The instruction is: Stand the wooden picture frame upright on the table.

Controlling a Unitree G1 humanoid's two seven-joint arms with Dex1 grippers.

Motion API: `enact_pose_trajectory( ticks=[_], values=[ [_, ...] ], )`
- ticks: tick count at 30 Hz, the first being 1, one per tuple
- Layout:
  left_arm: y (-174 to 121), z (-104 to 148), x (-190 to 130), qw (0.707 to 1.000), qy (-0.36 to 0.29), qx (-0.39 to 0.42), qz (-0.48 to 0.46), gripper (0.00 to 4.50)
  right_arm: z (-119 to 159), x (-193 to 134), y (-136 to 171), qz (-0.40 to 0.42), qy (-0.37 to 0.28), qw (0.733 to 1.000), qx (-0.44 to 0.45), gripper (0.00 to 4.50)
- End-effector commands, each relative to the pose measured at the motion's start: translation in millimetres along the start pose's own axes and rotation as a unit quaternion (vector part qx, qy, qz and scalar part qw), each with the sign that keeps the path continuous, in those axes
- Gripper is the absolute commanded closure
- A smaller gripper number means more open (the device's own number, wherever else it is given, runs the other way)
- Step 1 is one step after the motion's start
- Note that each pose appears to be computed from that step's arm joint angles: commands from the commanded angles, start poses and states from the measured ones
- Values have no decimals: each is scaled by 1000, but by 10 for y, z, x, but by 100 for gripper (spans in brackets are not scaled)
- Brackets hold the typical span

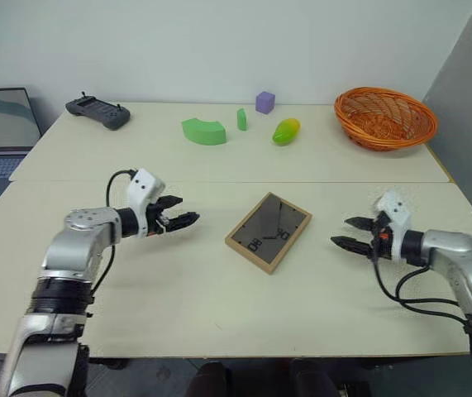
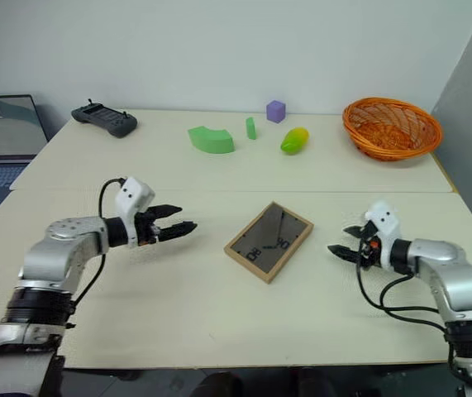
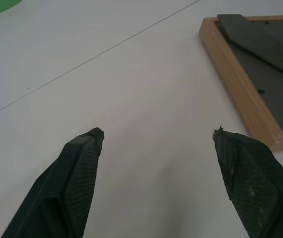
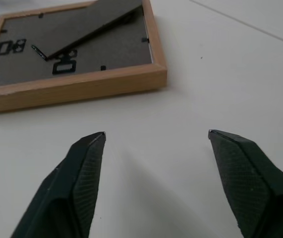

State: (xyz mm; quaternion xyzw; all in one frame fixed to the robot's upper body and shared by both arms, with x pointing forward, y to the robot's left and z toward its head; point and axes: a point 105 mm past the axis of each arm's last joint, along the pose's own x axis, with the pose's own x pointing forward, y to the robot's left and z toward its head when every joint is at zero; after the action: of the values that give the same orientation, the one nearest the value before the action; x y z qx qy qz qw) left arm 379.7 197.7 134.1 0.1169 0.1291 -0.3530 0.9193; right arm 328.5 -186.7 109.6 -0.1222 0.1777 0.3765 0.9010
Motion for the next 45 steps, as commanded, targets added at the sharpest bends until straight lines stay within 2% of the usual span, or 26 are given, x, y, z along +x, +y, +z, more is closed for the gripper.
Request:
enact_pose_trajectory(
  ticks=[1, 7, 11, 13, 19, 27, 34, 41, 45],
  values=[
    [-30, 116, 228, 999, -20, 37, 15, 187, 29, 103, -24, -27, 1, 999, -21, 211],
    [-241, -7, 474, 999, -7, 28, -28, 306, 80, 285, -140, -74, -7, 997, -17, 349],
    [-381, -21, 572, 998, -10, 24, -51, 395, 183, 441, -91, -66, -25, 997, -12, 449],
    [-463, -13, 614, 998, -12, 25, -62, 445, 198, 521, -55, -61, -27, 998, -13, 450],
    [-695, -98, 615, 994, 12, 31, -103, 448, 232, 712, 21, -40, -19, 998, -39, 450],
    [-1082, -205, 364, 986, 35, 26, -164, 448, 465, 936, 9, -40, -48, 997, -42, 450],
    [-1137, -257, 259, 989, 43, 9, -140, 448, 497, 995, 157, -1, -57, 997, -41, 450],
    [-944, -358, 171, 995, 55, 1, -87, 448, 317, 837, 51, -2, -27, 998, -51, 450],
    [-841, -363, 153, 996, 56, -8, -65, 448, 265, 724, 80, 28, -16, 998, -58, 450]
  ],
)
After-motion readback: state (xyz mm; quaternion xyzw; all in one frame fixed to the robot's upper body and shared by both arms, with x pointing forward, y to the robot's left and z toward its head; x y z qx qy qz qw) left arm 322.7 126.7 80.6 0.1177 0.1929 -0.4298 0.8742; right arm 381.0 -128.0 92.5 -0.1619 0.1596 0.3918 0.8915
